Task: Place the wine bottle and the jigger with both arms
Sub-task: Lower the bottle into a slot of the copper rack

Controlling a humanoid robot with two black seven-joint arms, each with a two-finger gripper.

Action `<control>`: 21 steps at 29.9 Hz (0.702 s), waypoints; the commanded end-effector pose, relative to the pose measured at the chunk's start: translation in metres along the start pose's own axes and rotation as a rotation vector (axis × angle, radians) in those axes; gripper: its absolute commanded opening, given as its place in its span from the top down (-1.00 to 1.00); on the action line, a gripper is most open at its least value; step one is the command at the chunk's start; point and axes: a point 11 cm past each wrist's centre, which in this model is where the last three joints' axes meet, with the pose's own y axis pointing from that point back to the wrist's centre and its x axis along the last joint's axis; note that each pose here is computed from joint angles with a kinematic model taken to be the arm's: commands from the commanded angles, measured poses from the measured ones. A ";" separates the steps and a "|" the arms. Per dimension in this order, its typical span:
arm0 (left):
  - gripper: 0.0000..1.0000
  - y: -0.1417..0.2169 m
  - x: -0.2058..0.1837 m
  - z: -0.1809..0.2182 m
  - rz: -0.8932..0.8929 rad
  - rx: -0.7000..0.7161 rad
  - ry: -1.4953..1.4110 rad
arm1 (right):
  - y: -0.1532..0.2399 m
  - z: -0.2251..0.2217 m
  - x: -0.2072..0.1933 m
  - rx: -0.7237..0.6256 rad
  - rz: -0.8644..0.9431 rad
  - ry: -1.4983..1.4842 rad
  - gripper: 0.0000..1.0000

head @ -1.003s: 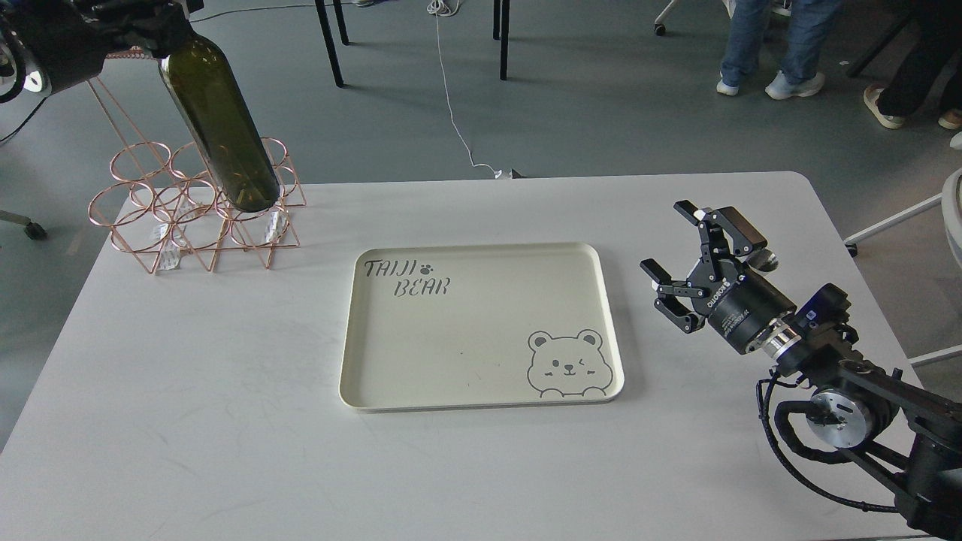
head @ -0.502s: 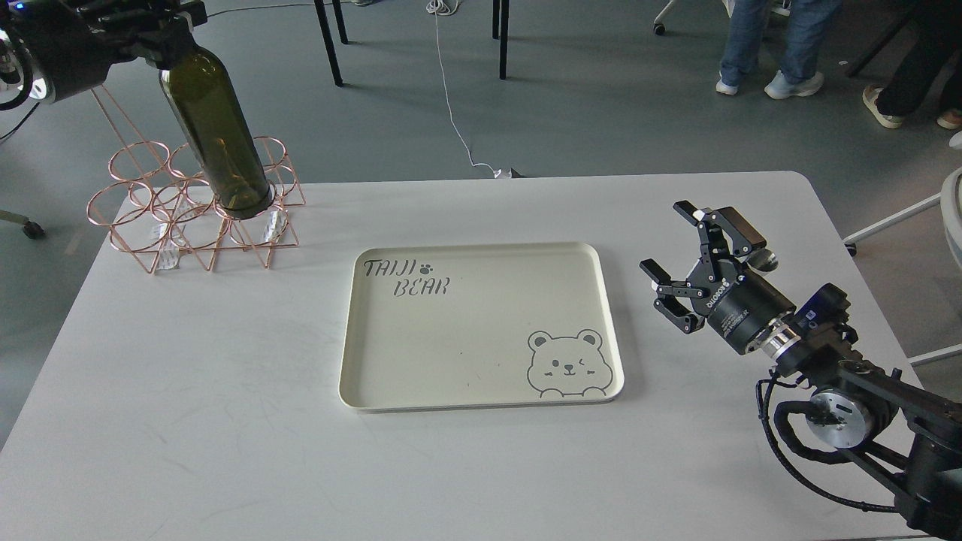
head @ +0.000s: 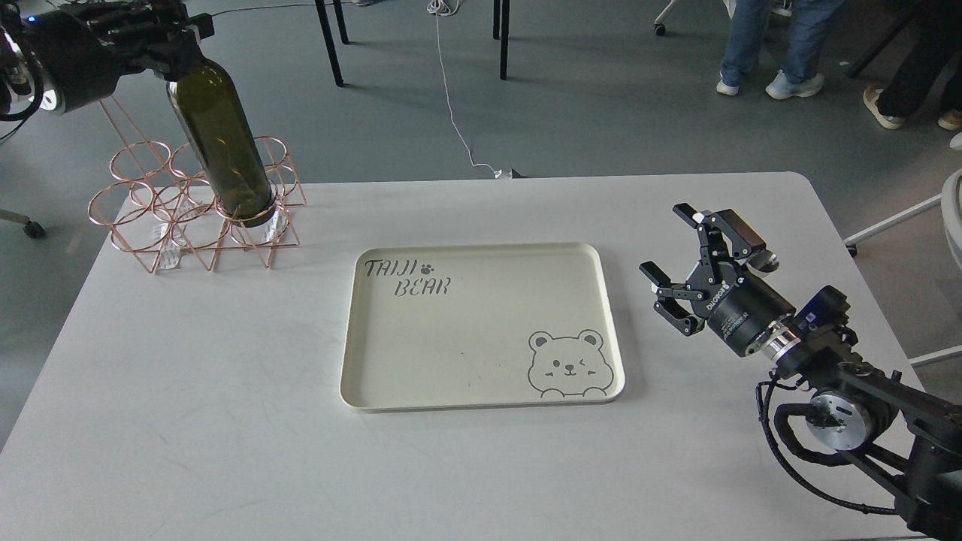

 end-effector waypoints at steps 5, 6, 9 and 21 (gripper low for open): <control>0.76 -0.006 -0.012 0.006 -0.010 -0.016 0.022 | 0.002 0.003 0.000 -0.006 0.004 -0.004 -0.98; 0.75 -0.006 -0.016 0.006 -0.015 -0.016 0.025 | 0.003 0.003 0.001 -0.007 0.005 -0.004 -0.98; 0.73 -0.006 -0.023 0.005 -0.016 -0.015 0.032 | 0.003 0.003 0.001 -0.007 0.004 -0.004 -0.98; 0.52 -0.011 -0.045 0.005 -0.030 -0.008 0.067 | 0.003 0.004 0.001 -0.008 0.007 -0.005 -0.98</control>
